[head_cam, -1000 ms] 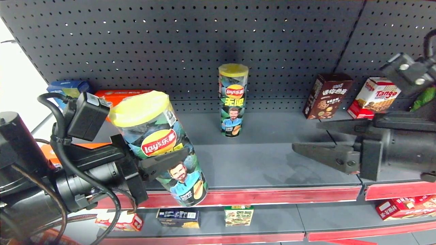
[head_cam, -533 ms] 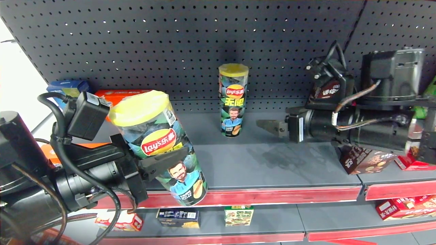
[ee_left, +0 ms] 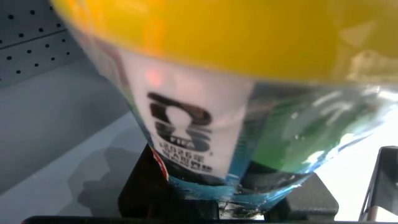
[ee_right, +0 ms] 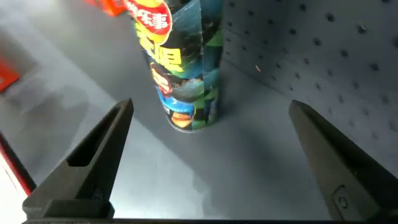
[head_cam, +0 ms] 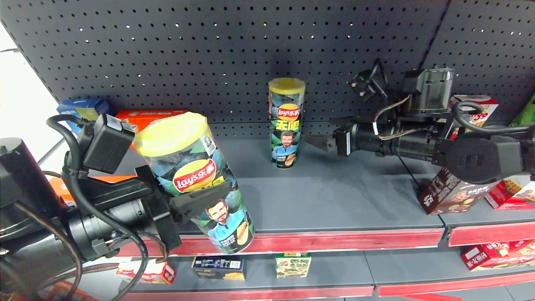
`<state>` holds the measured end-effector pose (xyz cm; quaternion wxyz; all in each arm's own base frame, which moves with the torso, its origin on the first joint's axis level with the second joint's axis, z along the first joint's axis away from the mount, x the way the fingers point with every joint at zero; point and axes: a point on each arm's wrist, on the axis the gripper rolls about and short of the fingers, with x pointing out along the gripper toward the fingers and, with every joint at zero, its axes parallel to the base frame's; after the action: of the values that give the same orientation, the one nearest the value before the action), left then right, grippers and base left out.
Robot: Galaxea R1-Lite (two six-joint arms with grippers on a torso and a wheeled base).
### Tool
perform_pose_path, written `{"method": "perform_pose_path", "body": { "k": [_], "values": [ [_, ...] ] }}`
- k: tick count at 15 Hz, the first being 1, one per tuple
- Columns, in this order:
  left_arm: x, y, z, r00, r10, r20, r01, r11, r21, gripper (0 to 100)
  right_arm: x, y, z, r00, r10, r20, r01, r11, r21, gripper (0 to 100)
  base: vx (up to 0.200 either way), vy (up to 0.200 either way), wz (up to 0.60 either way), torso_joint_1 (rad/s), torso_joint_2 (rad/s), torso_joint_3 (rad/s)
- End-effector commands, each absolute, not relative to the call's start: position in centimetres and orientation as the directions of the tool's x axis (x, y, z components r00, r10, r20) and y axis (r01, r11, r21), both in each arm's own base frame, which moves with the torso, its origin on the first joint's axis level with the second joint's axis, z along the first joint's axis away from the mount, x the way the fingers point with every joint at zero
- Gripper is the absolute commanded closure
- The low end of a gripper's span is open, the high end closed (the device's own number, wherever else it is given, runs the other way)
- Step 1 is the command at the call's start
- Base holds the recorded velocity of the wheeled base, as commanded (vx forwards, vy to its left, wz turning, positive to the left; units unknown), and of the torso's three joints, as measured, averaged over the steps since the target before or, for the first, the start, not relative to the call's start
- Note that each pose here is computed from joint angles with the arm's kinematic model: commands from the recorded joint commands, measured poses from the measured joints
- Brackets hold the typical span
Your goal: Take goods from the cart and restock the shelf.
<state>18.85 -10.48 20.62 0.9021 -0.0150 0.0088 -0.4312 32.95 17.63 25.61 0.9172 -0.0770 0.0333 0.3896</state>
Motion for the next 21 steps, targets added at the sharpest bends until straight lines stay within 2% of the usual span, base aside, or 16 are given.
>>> {"method": "perform_pose_path", "body": {
  "k": [1,4,8,12,21],
  "values": [
    [18.9,-10.5,20.6,0.627,-0.779,-0.004,0.778,0.627,-0.036,100,34.3,17.5,24.8,0.673,0.729,-0.121,-0.739,0.664,-0.112,0,0.0,0.0,0.0,0.0,0.0,0.0],
    [18.9,-10.5,20.5,0.626,-0.78,-0.008,0.779,0.626,-0.038,100,35.0,17.1,24.4,0.576,0.806,-0.134,-0.816,0.561,-0.139,0,0.0,0.0,0.0,0.0,0.0,0.0],
    [18.9,-10.6,20.4,0.622,-0.783,-0.013,0.782,0.622,-0.039,100,37.6,15.6,24.0,0.498,0.858,-0.128,-0.863,0.474,-0.174,0,0.0,0.0,0.0,0.0,0.0,0.0],
    [18.6,-10.5,19.8,0.622,-0.782,-0.032,0.781,0.623,-0.048,100,40.3,16.3,24.2,0.413,0.906,-0.097,-0.903,0.393,-0.176,0,0.0,0.0,0.0,0.0,0.0,0.0],
    [18.7,-10.5,20.0,0.623,-0.782,-0.022,0.78,0.624,-0.044,100,42.4,19.8,22.8,0.356,0.931,-0.075,-0.927,0.342,-0.153,0,0.0,0.0,0.0,0.0,0.0,0.0]
  ]
}}
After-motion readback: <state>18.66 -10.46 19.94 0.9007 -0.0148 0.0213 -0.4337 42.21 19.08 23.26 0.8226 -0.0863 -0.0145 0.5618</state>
